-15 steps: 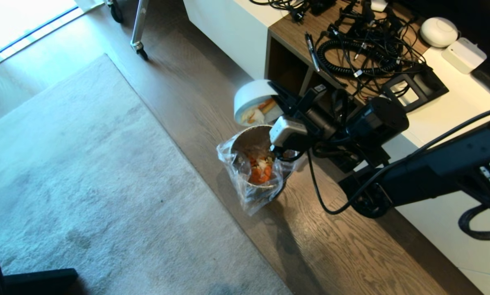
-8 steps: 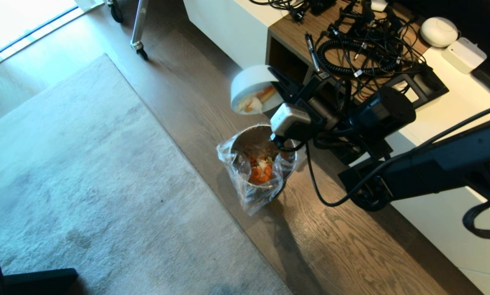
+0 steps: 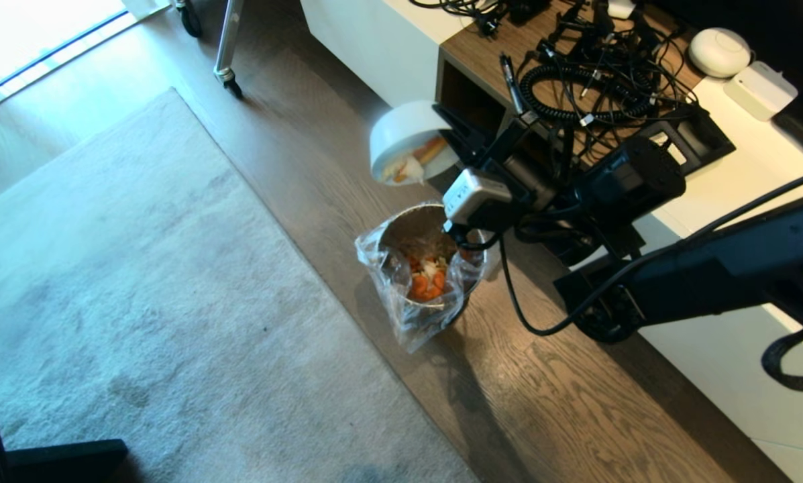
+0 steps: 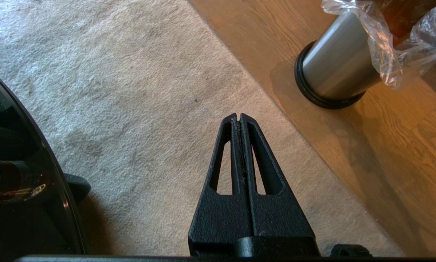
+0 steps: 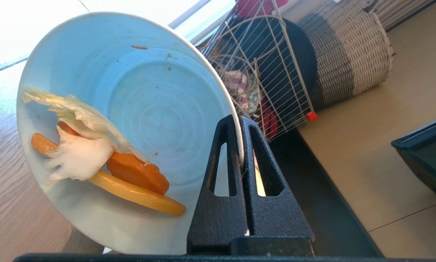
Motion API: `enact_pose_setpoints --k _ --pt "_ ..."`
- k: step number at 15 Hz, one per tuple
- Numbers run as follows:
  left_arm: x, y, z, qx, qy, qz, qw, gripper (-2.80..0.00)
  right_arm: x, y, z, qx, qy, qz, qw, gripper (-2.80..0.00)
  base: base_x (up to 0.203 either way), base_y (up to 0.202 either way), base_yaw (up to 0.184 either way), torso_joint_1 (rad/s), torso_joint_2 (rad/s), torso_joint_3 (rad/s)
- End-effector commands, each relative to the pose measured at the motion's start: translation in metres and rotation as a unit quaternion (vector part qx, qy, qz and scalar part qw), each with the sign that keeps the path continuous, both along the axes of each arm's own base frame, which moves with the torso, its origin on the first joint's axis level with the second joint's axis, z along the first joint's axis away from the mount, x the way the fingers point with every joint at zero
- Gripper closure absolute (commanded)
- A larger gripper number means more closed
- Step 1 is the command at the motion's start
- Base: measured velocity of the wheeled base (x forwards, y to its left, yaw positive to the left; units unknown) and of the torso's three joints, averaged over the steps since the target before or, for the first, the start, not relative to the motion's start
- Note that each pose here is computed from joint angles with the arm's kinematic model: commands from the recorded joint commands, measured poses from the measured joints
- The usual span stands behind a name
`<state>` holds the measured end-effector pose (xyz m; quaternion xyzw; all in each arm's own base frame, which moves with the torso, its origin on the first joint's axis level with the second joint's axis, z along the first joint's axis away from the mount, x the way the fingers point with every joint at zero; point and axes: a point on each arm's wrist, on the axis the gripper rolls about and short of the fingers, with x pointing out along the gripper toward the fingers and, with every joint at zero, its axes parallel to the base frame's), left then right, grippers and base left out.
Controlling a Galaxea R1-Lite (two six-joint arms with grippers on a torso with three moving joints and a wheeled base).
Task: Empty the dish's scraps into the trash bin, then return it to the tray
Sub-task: Pour the leftover food from the bowl into the trash can
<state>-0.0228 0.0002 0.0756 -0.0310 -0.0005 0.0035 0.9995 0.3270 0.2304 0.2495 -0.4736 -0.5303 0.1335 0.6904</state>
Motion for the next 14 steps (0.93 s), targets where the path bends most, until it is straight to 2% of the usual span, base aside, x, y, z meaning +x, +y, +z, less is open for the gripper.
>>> enact_pose_setpoints --k 1,7,10,14 --pt "0.0 0.0 0.0 0.0 0.0 0.0 1.0 0.0 -0.003 -0.002 0.01 0.018 -0.033 0.0 0.999 0.0 0.0 0.0 0.0 0.0 0.0 0.0" --pt "0.0 0.0 0.0 0.0 0.0 0.0 1.0 0.0 -0.012 -0.002 0.025 0.023 -0.057 0.014 0.998 0.0 0.0 0.0 0.0 0.0 0.0 0.0" --pt "0.0 0.0 0.0 0.0 0.0 0.0 1.0 0.0 -0.017 0.003 0.026 0.014 -0.066 0.031 0.997 0.0 0.0 0.0 0.0 0.0 0.0 0.0" --pt "0.0 0.0 0.0 0.0 0.0 0.0 1.0 0.0 -0.018 0.001 0.019 0.003 -0.055 0.03 0.998 0.0 0.0 0.0 0.0 0.0 0.0 0.0"
